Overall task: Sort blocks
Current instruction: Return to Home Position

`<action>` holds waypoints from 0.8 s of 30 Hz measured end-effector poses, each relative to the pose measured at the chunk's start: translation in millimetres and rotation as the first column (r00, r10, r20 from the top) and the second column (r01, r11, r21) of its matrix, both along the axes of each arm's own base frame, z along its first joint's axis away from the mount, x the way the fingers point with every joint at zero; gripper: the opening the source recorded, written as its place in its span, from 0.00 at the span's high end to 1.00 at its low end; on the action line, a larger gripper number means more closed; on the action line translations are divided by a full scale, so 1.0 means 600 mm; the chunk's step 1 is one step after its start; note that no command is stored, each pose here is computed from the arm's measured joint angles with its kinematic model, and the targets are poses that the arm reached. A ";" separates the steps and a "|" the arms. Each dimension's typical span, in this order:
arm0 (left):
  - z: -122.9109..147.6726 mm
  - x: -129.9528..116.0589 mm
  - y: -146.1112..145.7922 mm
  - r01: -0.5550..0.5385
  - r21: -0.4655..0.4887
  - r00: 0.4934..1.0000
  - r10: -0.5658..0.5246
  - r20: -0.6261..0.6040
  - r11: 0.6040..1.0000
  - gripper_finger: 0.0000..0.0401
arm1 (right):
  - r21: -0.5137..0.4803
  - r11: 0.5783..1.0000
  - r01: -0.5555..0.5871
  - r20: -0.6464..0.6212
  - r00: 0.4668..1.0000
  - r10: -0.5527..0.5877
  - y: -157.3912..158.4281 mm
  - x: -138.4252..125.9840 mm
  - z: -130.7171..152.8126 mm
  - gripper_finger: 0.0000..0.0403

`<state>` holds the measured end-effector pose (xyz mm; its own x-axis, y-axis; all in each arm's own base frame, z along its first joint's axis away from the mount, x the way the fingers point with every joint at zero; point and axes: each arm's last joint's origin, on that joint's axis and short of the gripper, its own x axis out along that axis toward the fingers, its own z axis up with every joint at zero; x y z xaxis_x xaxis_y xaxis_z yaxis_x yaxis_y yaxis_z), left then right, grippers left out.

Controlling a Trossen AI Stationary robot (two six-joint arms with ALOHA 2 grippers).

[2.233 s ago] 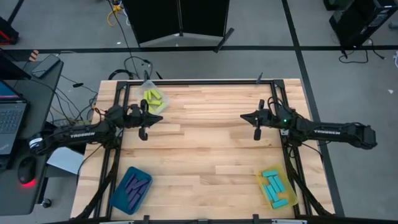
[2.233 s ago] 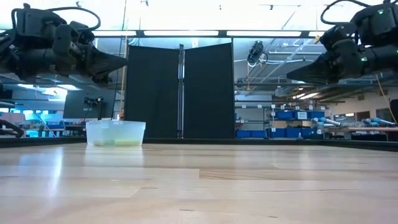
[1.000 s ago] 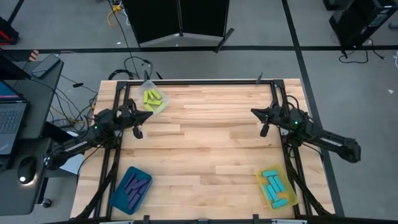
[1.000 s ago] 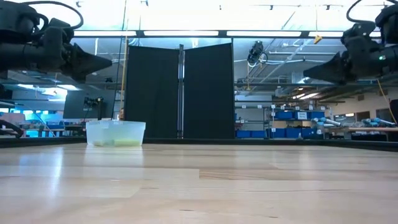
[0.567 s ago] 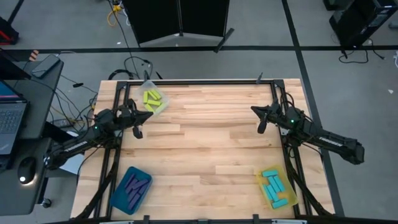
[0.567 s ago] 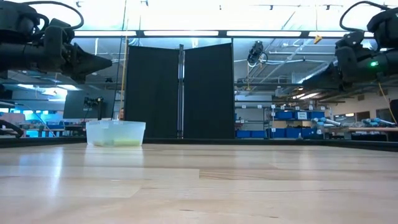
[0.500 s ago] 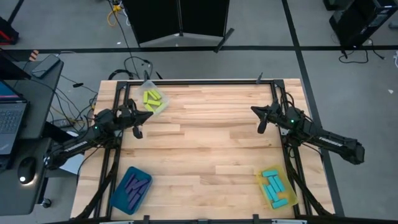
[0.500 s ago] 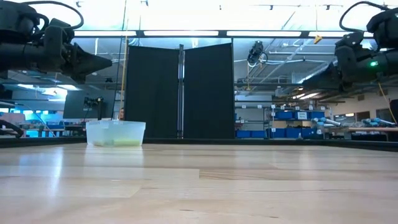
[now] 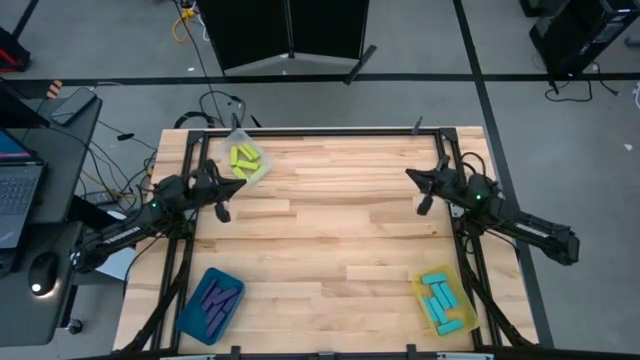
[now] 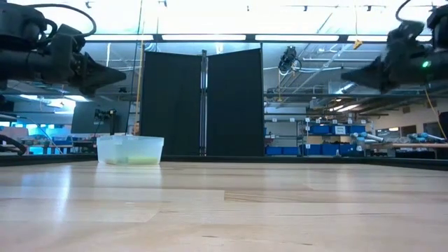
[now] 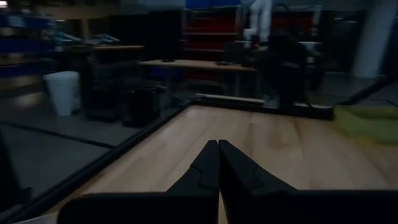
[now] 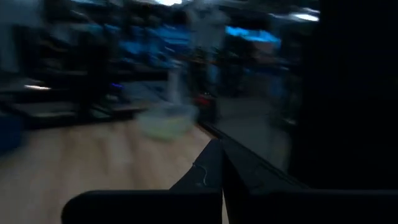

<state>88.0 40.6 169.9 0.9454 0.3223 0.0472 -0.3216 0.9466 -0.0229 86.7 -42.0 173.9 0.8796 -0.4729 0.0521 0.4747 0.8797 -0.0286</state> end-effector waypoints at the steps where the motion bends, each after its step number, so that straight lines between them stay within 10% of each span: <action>1: 0.000 0.000 0.001 -0.021 -0.001 1.000 0.021 0.000 1.000 0.99 | 0.011 0.999 0.045 -0.018 0.999 -0.045 -0.003 0.000 -0.008 0.99; 24: -0.007 -0.001 0.007 -0.139 -0.022 0.990 0.138 -0.038 0.990 0.96 | 0.010 0.988 0.152 -0.064 0.986 -0.151 -0.013 0.002 -0.015 0.92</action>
<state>87.3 44.8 165.9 0.8926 0.4508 0.0040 -0.4505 0.8922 -0.0314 88.0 -49.8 165.1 0.7988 -0.6015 -0.0096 0.6004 0.7981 -0.0499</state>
